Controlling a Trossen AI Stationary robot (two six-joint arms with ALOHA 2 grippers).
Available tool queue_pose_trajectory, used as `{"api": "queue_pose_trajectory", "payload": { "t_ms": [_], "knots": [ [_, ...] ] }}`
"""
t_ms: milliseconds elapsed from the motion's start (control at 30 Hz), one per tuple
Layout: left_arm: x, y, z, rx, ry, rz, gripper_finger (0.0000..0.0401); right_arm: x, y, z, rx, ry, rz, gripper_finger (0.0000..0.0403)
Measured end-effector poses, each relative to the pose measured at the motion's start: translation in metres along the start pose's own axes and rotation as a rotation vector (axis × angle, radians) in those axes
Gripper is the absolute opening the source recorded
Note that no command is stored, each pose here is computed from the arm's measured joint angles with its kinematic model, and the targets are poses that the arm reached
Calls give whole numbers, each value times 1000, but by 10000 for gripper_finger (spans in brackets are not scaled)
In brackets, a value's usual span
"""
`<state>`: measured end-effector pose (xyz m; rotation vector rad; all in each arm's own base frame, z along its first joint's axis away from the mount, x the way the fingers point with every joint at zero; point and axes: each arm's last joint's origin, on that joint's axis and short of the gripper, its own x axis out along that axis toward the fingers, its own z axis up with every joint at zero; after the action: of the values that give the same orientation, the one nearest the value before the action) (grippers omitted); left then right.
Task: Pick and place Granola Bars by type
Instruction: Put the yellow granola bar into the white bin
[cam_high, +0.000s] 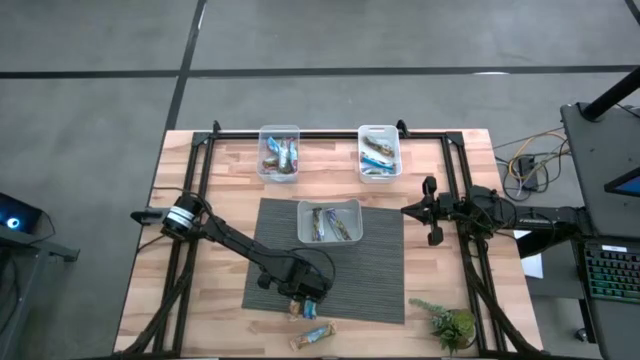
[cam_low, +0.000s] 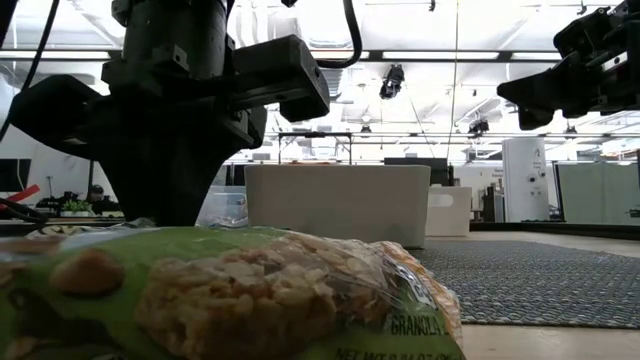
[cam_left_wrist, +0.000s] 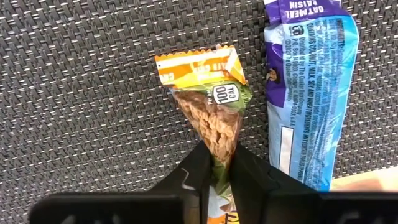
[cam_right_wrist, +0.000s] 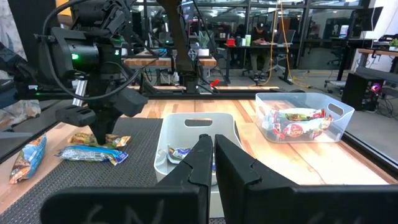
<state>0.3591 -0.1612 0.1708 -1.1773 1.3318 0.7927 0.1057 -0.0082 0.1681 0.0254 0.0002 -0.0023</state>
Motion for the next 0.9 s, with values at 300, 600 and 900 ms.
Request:
{"api": "queue_pose_trajectory", "payload": {
  "t_ms": [300,600,900],
  "knots": [
    [-27,-5,-1,21,-1,-71,32,0,0,0,0,0,0,9],
    [-93,-13,2,47,-202,-266,32,0,0,0,0,1,1,9],
    [-141,-24,15,290,-498,-366,32,0,0,-1,1,11,0,9]
  ]
}}
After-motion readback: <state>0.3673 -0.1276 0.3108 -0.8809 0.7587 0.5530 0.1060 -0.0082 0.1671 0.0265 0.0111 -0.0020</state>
